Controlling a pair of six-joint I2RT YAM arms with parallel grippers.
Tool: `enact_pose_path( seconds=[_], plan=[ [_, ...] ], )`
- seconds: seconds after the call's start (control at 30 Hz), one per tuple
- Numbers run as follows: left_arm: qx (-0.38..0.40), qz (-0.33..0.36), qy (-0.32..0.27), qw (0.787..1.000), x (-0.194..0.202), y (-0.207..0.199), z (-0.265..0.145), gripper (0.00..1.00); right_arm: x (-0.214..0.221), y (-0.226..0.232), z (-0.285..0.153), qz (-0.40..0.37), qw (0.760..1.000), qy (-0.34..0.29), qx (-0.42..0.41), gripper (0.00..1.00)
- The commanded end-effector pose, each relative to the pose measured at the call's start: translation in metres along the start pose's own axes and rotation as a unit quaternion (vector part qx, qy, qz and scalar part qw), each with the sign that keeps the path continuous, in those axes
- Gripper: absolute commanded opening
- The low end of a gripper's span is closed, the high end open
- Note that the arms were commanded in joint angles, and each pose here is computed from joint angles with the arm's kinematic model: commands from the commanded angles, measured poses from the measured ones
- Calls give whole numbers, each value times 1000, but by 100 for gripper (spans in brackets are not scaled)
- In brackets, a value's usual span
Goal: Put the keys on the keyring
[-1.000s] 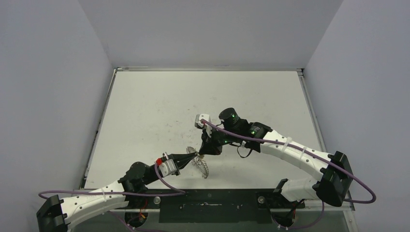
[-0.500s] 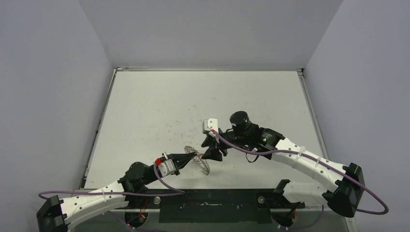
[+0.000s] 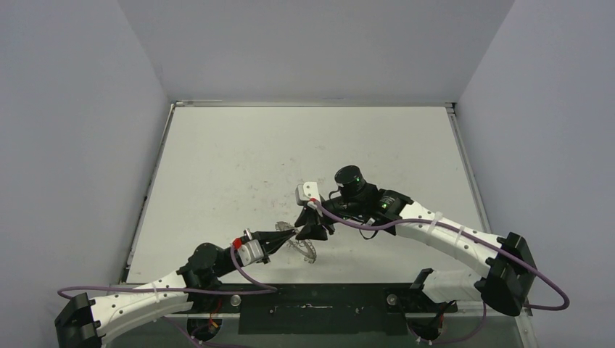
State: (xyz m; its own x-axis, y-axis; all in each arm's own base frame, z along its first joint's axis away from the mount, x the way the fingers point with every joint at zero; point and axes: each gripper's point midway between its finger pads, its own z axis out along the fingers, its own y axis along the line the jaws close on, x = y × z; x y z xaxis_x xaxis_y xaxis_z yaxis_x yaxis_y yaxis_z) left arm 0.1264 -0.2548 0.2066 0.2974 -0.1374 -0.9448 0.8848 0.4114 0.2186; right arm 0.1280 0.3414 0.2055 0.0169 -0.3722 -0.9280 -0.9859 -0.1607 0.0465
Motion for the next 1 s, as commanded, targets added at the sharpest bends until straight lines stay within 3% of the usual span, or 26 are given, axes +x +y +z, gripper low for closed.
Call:
enact_pose_path(
  seconds=[0.0, 0.1, 0.27, 0.83, 0.97],
  plan=[
    [-4, 1, -59, 998, -36, 4, 6, 0, -31, 1, 4, -51, 997, -43, -23, 34],
    [-4, 1, -59, 998, -36, 4, 6, 0, -30, 1, 5, -48, 998, -44, -28, 26],
    [-4, 1, -58, 998, -35, 5, 6, 0, -30, 1, 5, -46, 998, -42, -30, 0],
    [-20, 1, -30, 999, -31, 11, -1, 0, -27, -5, -8, -16, 1000, -4, 17, 0],
    [-20, 4, -19, 1000, -31, 12, -2, 7, -25, -9, -11, -8, 1000, 11, 29, 0]
  ],
)
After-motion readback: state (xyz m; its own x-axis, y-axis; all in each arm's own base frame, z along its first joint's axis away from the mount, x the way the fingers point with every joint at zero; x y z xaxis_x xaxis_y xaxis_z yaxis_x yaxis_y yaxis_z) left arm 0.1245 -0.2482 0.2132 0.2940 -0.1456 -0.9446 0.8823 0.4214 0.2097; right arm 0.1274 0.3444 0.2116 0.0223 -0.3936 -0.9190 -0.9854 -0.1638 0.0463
